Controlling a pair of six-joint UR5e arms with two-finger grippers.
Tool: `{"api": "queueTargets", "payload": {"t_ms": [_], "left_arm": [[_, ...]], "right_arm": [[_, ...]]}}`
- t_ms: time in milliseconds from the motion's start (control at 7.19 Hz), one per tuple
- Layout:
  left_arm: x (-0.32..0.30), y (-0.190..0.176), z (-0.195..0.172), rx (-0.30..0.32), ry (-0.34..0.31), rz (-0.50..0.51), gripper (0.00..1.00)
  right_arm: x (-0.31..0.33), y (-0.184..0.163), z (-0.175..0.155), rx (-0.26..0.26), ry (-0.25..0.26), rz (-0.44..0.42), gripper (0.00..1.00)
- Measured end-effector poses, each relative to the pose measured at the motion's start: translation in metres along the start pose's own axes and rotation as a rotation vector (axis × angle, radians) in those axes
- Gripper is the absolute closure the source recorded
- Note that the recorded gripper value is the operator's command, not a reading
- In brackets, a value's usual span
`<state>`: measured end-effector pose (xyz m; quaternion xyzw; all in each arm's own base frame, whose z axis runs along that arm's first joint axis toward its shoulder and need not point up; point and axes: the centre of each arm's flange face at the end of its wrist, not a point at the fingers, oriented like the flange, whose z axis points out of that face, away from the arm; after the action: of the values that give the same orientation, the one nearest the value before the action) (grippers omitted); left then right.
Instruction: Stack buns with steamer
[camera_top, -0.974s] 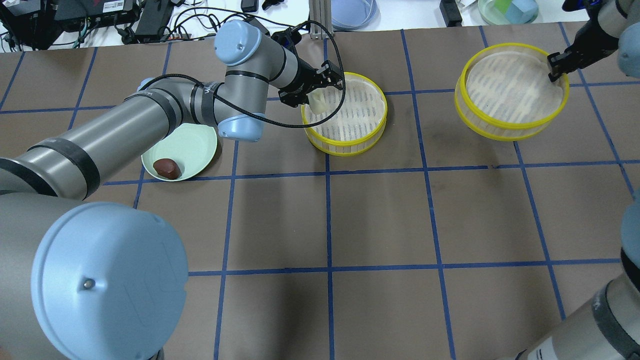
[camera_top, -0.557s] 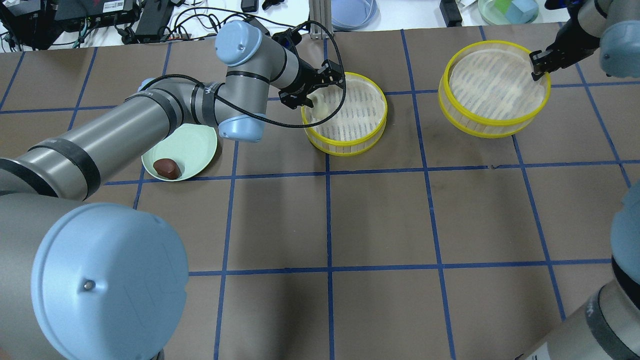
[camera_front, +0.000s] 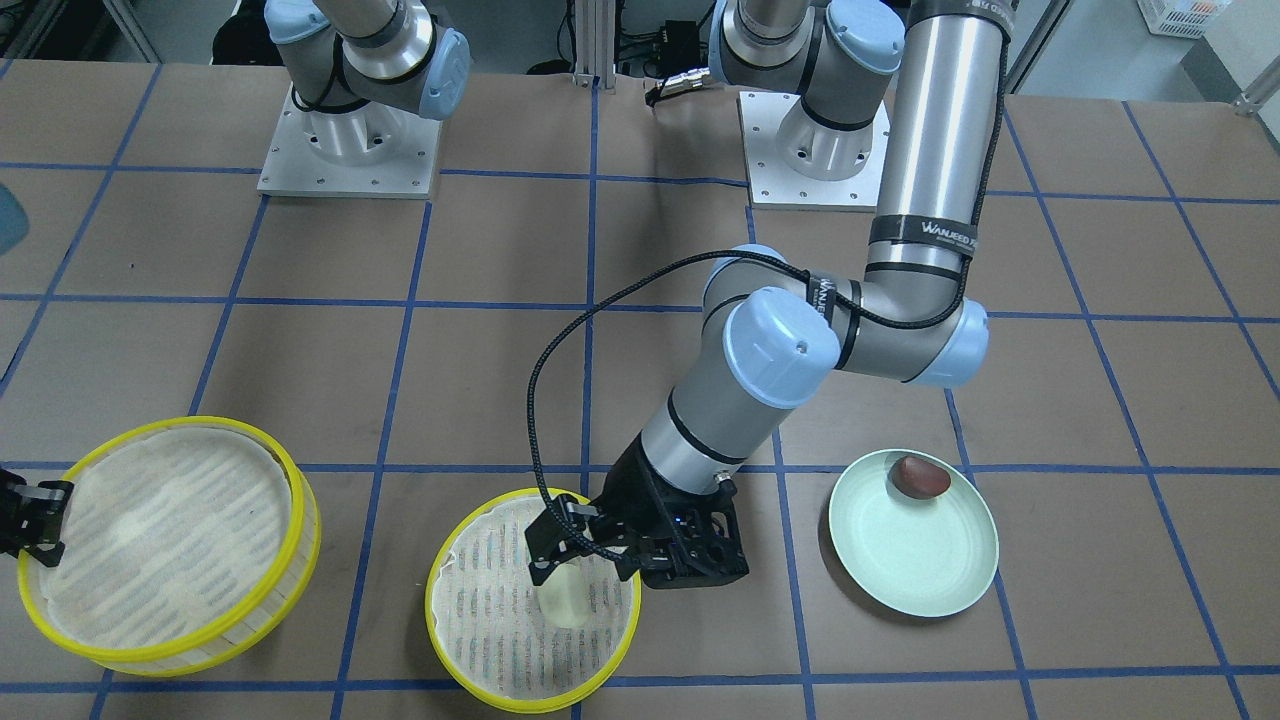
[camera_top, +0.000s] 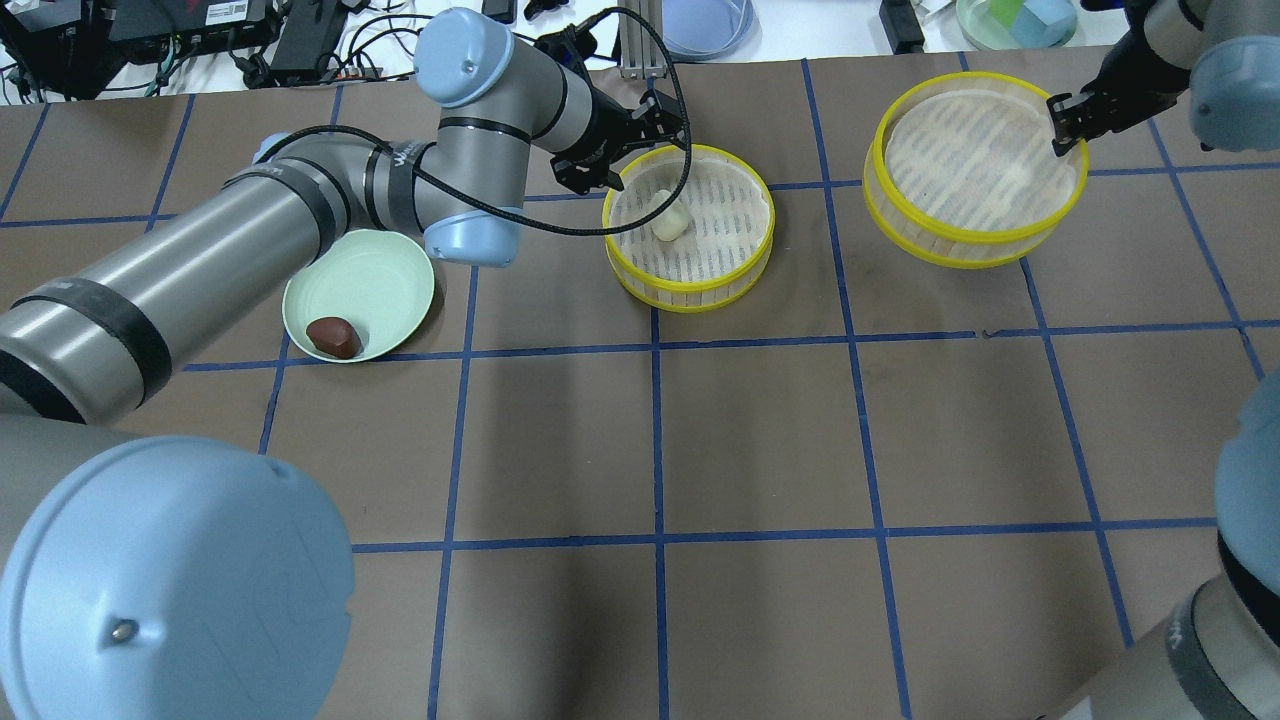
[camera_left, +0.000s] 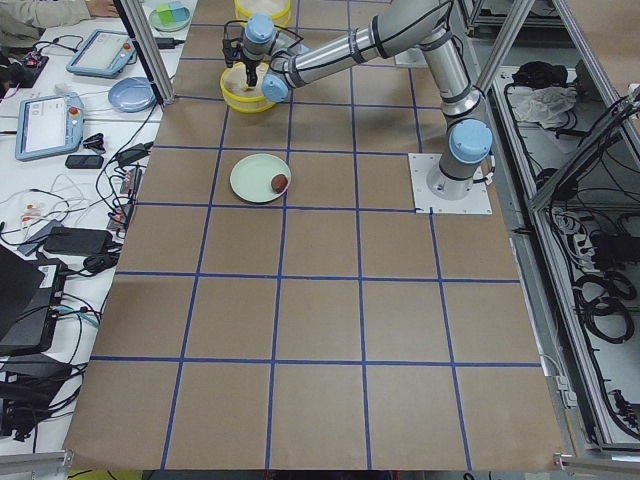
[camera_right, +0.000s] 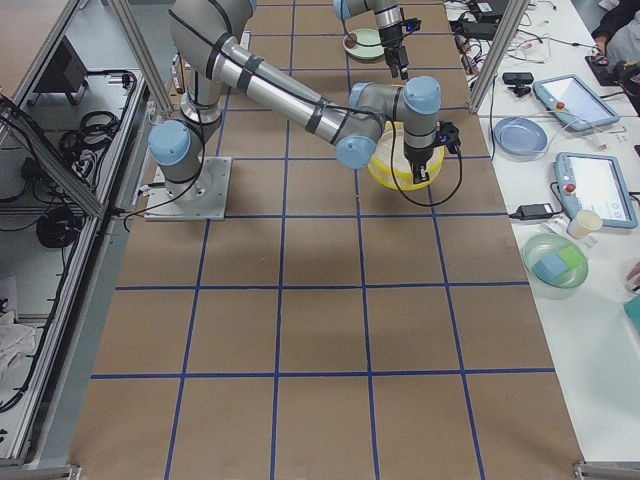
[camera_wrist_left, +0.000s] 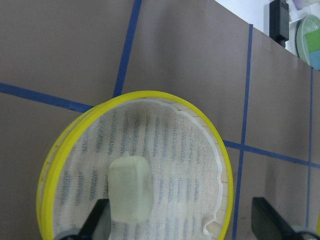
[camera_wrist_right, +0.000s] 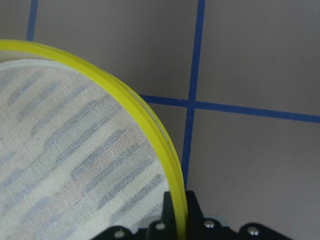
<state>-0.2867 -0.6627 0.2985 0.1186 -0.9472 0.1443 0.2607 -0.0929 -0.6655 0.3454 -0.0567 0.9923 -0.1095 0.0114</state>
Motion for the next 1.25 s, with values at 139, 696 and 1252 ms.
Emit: {"api": "queueTargets", "payload": {"t_ms": [139,696,1252], "left_arm": [[-0.021,-0.022,-0.033,0.001,-0.04,0.027,0.0],[-0.168,-0.075,-0.145,-0.102,-0.359,0.123,0.0],[-0.288,-0.049,-0.123,-0.359,-0.433,0.32,0.0]], "right_arm": [[-0.021,-0.004,-0.007,0.009,-0.003,0.023,1.0],[-0.149,-0.014,-0.001,0.039,-0.042,0.187,1.0],[-0.281,-0.014,0.023,0.076,-0.086,0.348,1.0]]}}
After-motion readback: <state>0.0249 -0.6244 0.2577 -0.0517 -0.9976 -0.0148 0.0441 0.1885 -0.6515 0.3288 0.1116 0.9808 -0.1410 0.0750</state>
